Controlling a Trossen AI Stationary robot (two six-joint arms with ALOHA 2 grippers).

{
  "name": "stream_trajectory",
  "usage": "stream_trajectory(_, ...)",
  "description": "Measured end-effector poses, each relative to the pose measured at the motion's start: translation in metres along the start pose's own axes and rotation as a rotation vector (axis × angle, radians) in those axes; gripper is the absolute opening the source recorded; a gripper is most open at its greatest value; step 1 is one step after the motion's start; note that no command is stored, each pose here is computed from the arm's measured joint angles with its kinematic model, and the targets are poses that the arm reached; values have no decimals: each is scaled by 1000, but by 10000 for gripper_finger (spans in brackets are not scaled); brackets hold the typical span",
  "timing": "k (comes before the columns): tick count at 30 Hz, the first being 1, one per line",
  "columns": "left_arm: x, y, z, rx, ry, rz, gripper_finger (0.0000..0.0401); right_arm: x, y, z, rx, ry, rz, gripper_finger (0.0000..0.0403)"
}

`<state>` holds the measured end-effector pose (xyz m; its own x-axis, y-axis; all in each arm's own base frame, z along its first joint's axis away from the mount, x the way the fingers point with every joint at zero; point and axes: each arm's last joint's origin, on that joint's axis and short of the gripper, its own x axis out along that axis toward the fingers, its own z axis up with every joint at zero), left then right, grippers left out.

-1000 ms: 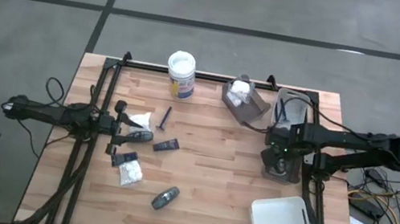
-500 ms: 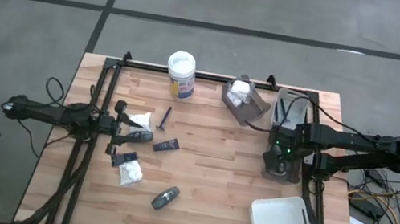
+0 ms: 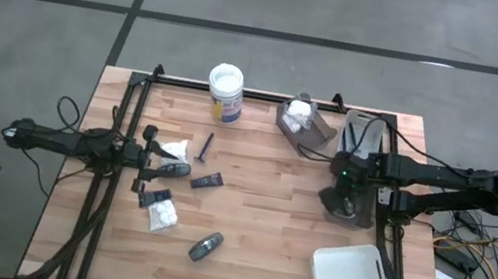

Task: Pick & Place Travel size toiletries
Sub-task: Put the bottom gray deodorant into the bottom black bin

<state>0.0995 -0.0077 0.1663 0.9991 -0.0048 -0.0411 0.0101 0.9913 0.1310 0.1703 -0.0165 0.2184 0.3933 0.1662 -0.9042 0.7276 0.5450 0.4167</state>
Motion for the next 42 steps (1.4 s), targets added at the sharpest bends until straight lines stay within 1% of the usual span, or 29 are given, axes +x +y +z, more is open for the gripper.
stream_trajectory(7,0,0,0,0,0,0,193,3,13,12,-64,-102,115,262)
stream_trajectory(14,0,0,0,0,0,0,193,6,23,22,-126,-174,192,267)
stream_trajectory(18,0,0,0,0,0,0,193,12,31,28,-162,-205,226,260)
stream_trajectory(25,0,0,0,0,0,0,193,34,43,34,-224,-198,239,245)
stream_trajectory(32,0,0,0,0,0,0,193,53,60,32,-319,-185,303,251)
stream_trajectory(37,0,0,0,0,0,0,193,58,80,30,-402,-170,313,246)
stream_trajectory(40,0,0,0,0,0,0,193,62,100,29,-498,-172,319,240)
stream_trajectory(42,0,0,0,0,0,0,193,66,114,28,-583,-174,320,238)
